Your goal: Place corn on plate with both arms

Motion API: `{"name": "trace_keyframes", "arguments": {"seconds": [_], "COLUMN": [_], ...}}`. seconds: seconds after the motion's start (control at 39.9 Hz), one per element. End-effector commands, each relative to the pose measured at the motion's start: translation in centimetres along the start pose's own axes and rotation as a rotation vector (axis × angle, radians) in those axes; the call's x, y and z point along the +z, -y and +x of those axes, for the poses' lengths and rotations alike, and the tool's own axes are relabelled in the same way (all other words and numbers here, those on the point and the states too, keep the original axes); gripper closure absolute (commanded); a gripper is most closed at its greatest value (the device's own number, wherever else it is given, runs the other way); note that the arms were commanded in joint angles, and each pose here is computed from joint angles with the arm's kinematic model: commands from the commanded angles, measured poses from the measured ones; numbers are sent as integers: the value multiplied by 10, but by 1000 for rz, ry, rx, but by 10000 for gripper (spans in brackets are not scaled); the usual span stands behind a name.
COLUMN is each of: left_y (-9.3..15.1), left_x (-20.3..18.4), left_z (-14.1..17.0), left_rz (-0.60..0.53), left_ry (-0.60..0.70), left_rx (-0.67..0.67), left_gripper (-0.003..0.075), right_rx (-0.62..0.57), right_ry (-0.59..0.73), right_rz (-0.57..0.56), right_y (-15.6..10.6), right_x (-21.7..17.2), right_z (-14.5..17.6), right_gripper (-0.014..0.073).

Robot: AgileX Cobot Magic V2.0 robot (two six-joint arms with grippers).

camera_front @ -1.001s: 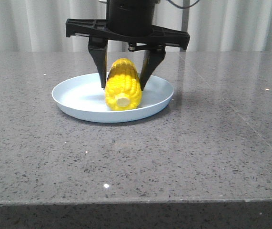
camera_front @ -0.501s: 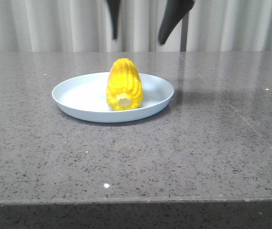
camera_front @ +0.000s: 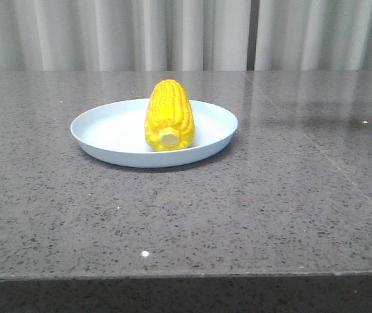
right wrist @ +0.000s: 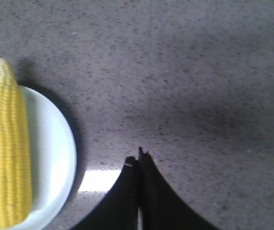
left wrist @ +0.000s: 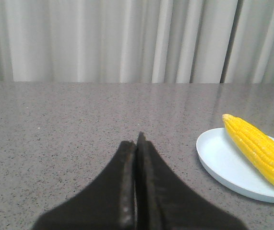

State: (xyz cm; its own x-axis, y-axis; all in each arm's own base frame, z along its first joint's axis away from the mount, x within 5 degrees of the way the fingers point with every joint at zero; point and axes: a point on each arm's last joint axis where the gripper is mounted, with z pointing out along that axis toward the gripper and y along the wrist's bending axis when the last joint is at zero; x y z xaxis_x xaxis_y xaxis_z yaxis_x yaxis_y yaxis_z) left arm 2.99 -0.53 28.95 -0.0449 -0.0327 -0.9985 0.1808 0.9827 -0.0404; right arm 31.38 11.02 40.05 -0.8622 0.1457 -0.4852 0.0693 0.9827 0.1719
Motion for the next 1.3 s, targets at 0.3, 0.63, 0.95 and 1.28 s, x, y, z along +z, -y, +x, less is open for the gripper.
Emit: {"name": "trace_keyframes", "arguments": {"seconds": [0.3, 0.63, 0.95, 1.28], "left_y": [1, 1, 1, 1], "left_x": [-1, -1, -1, -1], "left_z": [-14, -14, -14, -14], "left_rz": [4, 4, 4, 4], "left_ry": [90, 90, 90, 90], "left_rx": [2, 2, 2, 2], "left_gripper": [741, 741, 741, 741], "right_rx": [-54, -220, -289, -282], "right_ry": [155, 461, 771, 862], "right_rz": [-9, -15, -95, -120], "right_y": [60, 102, 127, 131], "right_x": [-54, -42, -32, -43], "right_z": [78, 166, 234, 243], "right_gripper": [656, 656, 656, 656]}}
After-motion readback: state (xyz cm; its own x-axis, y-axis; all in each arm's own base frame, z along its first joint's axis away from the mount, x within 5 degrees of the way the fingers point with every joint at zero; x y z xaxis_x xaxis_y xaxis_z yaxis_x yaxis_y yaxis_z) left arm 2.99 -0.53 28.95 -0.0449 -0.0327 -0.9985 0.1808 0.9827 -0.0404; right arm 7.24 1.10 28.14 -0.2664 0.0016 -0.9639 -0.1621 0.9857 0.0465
